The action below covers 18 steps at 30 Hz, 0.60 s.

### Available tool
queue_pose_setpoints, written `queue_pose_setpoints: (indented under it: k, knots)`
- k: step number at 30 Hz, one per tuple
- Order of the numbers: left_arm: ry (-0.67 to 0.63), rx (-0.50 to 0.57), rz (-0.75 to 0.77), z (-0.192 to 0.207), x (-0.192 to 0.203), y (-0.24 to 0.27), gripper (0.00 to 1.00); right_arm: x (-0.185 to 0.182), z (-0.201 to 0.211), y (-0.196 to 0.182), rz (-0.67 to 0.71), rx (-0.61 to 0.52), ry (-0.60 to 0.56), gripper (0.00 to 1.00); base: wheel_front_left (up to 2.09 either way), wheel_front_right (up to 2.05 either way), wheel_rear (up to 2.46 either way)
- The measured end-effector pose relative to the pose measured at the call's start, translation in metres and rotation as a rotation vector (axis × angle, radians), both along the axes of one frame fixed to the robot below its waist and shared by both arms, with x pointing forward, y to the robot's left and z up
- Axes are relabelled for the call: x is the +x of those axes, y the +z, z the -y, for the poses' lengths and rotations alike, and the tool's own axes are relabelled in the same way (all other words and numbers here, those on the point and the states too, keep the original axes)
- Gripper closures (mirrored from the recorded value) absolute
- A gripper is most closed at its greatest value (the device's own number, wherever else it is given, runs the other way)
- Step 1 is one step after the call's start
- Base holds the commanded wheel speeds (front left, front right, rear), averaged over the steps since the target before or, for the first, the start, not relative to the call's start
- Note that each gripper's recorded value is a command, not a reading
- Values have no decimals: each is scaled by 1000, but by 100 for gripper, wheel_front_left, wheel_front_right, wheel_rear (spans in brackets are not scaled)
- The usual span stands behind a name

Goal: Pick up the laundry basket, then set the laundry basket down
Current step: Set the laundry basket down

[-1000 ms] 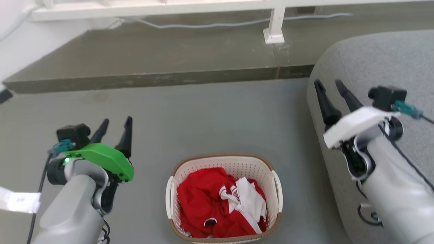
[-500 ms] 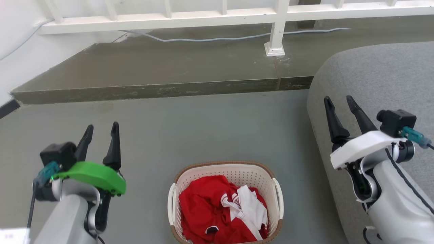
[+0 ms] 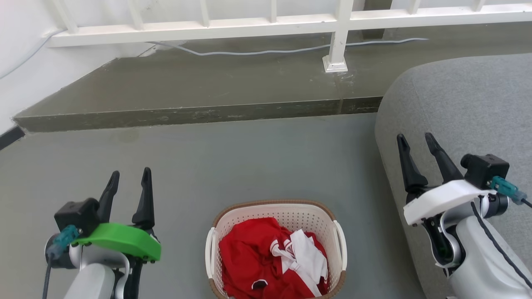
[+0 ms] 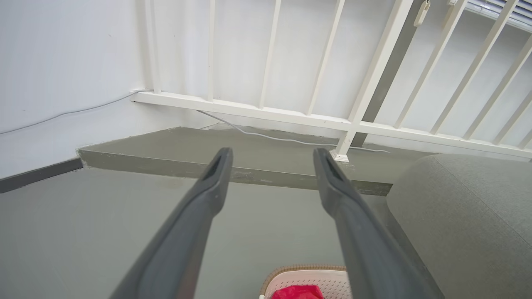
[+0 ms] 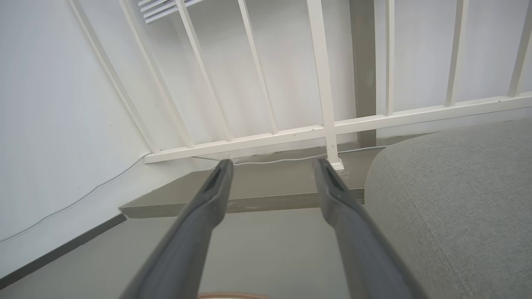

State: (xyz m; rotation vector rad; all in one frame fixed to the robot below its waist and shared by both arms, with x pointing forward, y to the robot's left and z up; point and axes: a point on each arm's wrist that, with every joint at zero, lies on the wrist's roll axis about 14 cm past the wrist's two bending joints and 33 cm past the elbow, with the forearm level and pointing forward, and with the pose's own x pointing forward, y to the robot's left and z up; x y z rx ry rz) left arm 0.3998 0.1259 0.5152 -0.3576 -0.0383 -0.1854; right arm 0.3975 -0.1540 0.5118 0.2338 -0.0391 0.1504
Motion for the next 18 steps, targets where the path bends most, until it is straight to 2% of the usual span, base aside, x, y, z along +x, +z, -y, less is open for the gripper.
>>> queue_pose_setpoints:
  k: [18]
  knots:
    - [-2,12,-2,3,-17,-8,0,-13,3,-8,-9,-10,-14,0,0,0,0]
